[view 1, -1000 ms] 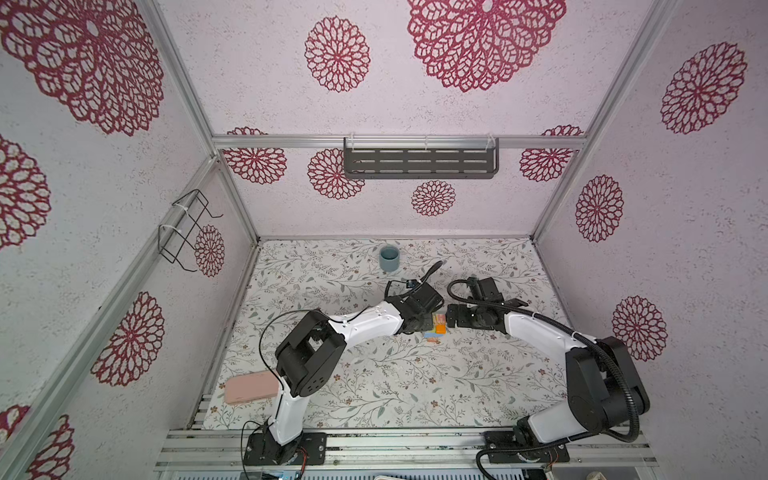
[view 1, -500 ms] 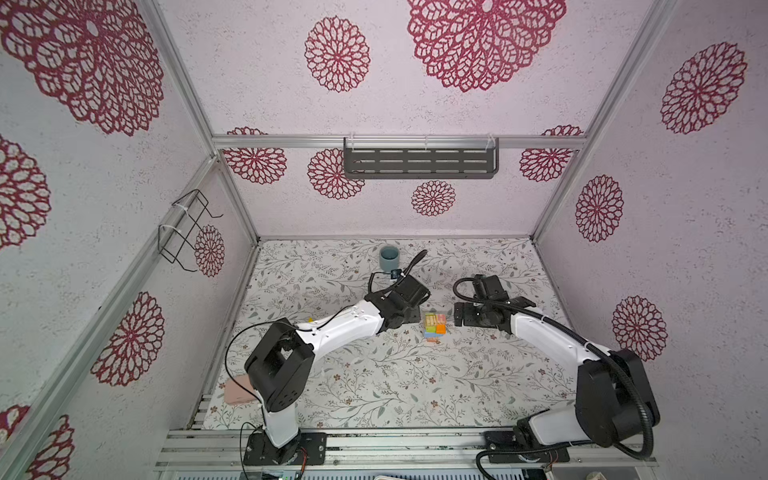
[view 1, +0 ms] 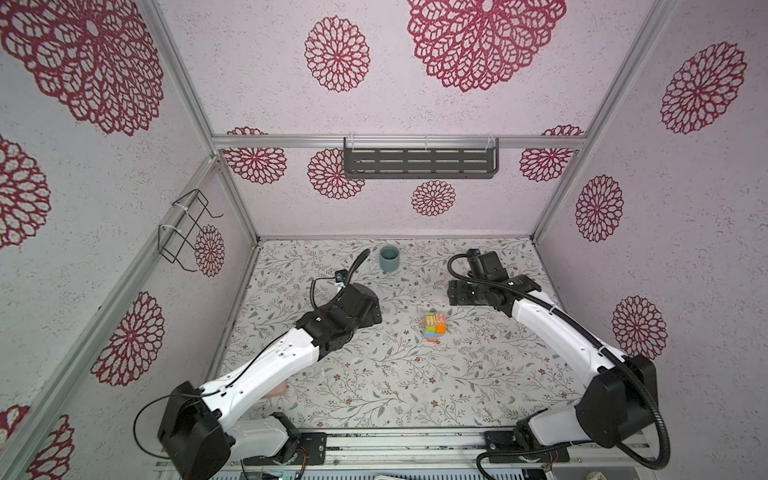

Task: Build the wood block tower
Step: 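Withdraw both grippers from the stack, moving the left gripper toward the yellow block, then lower the left gripper onto the yellow block and close on it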

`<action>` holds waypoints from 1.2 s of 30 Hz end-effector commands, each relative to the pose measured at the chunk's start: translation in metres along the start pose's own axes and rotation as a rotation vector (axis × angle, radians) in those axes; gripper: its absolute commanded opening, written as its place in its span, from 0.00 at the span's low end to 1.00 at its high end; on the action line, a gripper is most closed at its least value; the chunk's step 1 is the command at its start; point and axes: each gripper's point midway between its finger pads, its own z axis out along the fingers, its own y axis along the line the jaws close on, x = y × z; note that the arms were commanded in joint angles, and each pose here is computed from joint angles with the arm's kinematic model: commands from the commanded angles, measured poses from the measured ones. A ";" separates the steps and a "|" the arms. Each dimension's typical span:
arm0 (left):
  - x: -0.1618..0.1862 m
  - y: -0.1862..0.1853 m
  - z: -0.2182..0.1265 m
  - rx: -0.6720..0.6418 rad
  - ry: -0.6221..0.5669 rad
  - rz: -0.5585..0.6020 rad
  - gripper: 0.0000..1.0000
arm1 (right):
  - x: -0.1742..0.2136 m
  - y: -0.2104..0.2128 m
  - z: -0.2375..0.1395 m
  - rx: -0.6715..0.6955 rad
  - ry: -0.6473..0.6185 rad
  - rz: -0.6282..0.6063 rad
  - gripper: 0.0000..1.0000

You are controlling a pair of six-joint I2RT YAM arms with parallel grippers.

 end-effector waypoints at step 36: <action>0.045 0.173 0.113 -0.474 0.514 0.138 0.78 | -0.024 0.075 0.048 -0.295 -0.019 -0.050 0.88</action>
